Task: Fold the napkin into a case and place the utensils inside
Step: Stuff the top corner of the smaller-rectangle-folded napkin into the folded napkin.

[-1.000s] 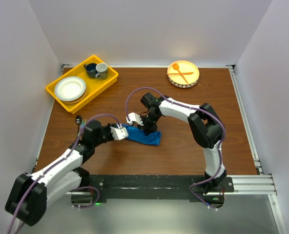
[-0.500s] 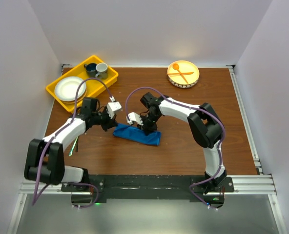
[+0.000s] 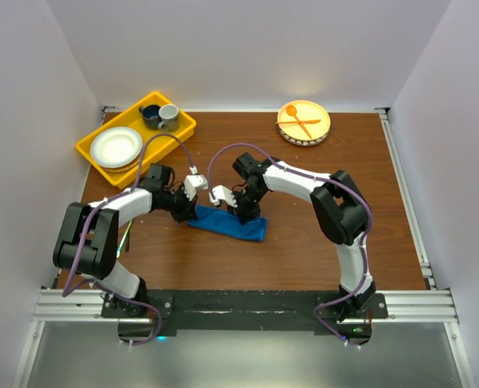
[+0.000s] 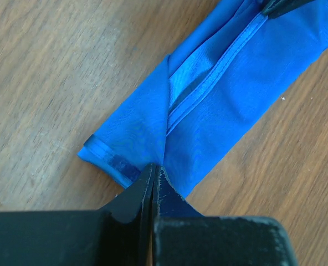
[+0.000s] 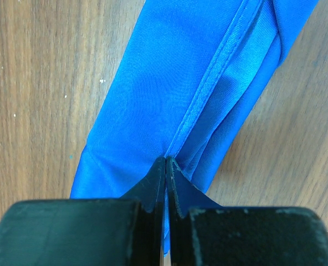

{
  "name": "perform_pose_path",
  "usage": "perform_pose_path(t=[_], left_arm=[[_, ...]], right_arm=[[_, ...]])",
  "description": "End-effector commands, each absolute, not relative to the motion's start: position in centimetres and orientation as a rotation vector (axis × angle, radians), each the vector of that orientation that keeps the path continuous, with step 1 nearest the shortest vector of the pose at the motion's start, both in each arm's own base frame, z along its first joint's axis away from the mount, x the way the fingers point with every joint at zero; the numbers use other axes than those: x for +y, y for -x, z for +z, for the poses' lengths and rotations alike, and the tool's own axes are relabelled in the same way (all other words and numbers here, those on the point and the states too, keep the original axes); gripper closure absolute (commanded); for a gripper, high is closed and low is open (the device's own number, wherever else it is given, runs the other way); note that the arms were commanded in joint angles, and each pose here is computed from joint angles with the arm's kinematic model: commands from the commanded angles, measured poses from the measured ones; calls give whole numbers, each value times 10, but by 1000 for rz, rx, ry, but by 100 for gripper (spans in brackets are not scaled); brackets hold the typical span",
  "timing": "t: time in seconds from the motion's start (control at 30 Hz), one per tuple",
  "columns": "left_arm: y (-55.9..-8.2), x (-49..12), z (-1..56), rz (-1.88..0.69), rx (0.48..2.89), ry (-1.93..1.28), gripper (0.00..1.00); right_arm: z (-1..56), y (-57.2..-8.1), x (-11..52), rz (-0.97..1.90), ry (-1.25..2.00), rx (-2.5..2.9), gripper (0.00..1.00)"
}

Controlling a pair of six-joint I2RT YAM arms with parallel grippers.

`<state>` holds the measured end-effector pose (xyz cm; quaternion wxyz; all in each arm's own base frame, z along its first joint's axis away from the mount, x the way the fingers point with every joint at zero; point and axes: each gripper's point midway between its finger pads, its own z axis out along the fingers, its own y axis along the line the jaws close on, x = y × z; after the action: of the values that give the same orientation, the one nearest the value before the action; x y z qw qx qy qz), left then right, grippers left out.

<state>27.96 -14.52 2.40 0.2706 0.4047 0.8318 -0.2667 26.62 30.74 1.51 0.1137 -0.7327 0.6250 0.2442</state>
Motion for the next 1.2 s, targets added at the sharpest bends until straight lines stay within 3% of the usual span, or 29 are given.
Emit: perform_pose_path(t=[0.0, 0.3, 0.67, 1.03, 1.17], left_arm=[[-282, -143, 23, -689, 2252, -1120, 100], [-292, -154, 54, -806, 2188, -1025, 95], [-278, -127, 3, -614, 2366, -1143, 100], [-280, -117, -13, -518, 2430, -1167, 100], [-282, -117, -14, -511, 2433, -1162, 100]], right_arm=[[-45, -231, 258, 684, 2305, 2087, 100], [-45, -231, 258, 679, 2306, 2088, 100], [-39, -229, 261, 720, 2284, 2101, 100], [14, -238, 294, 847, 2023, 2206, 68], [30, -244, 305, 865, 1930, 2228, 42]])
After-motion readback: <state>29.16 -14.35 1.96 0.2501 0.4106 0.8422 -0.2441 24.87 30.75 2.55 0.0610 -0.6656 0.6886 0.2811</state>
